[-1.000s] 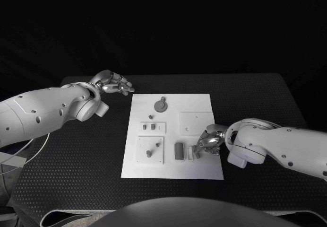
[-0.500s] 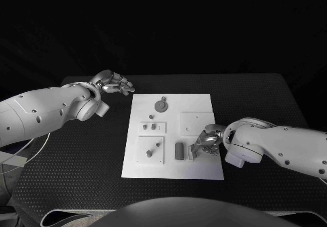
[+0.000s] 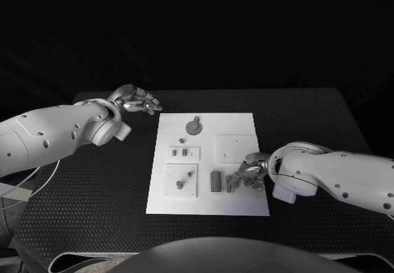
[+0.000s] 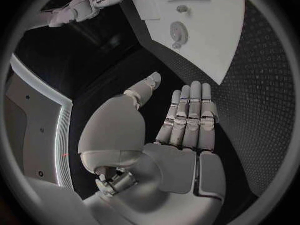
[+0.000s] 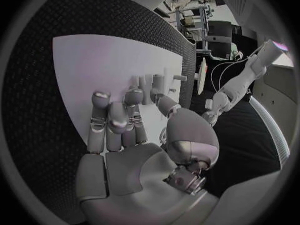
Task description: Assemble the parts on the task board
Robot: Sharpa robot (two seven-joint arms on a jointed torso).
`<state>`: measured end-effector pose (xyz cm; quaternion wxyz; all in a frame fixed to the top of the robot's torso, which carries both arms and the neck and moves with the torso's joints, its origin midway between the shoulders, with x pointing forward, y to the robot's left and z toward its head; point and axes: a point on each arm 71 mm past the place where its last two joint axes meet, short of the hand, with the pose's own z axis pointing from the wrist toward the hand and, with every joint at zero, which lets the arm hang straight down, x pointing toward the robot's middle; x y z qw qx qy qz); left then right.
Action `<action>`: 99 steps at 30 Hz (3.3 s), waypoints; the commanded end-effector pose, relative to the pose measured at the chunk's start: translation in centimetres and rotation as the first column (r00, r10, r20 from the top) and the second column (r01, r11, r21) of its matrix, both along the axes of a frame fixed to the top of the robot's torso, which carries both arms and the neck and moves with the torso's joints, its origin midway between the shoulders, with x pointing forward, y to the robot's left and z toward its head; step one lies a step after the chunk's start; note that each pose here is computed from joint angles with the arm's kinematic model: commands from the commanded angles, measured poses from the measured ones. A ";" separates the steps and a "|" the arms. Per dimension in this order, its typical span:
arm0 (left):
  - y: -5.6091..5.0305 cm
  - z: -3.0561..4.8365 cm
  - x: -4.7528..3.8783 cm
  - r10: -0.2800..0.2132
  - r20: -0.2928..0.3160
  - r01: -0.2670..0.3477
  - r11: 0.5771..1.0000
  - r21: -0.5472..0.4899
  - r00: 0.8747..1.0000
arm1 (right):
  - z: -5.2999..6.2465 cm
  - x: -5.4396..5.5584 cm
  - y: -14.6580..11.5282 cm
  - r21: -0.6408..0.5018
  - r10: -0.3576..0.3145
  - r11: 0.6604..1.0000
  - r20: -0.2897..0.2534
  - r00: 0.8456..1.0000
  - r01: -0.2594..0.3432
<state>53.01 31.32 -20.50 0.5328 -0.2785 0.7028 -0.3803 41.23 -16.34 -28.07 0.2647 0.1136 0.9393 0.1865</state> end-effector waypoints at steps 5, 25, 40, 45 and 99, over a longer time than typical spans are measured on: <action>-0.3 0.06 0.02 -0.017 -0.004 0.017 1.000 -0.007 1.000 | 0.0 -0.2 0.5 -0.002 0.042 0.999 -0.004 0.999 -0.043; -0.3 0.04 0.00 -0.020 -0.006 0.020 1.000 -0.003 1.000 | 0.1 0.0 0.1 -0.031 0.074 0.997 0.067 0.995 -0.072; -0.1 0.04 -0.04 -0.019 -0.007 0.019 1.000 -0.002 1.000 | 2.1 0.6 -1.3 -0.050 0.202 0.979 0.399 0.895 -0.198; -0.1 0.04 -0.05 -0.018 -0.006 0.018 1.000 -0.002 1.000 | 3.0 0.8 -1.1 -0.018 0.249 0.960 0.522 0.816 -0.281; 0.1 0.01 -0.08 -0.018 -0.008 0.018 1.000 0.000 1.000 | 0.2 -0.1 0.5 -0.065 0.435 0.874 0.546 0.716 -0.482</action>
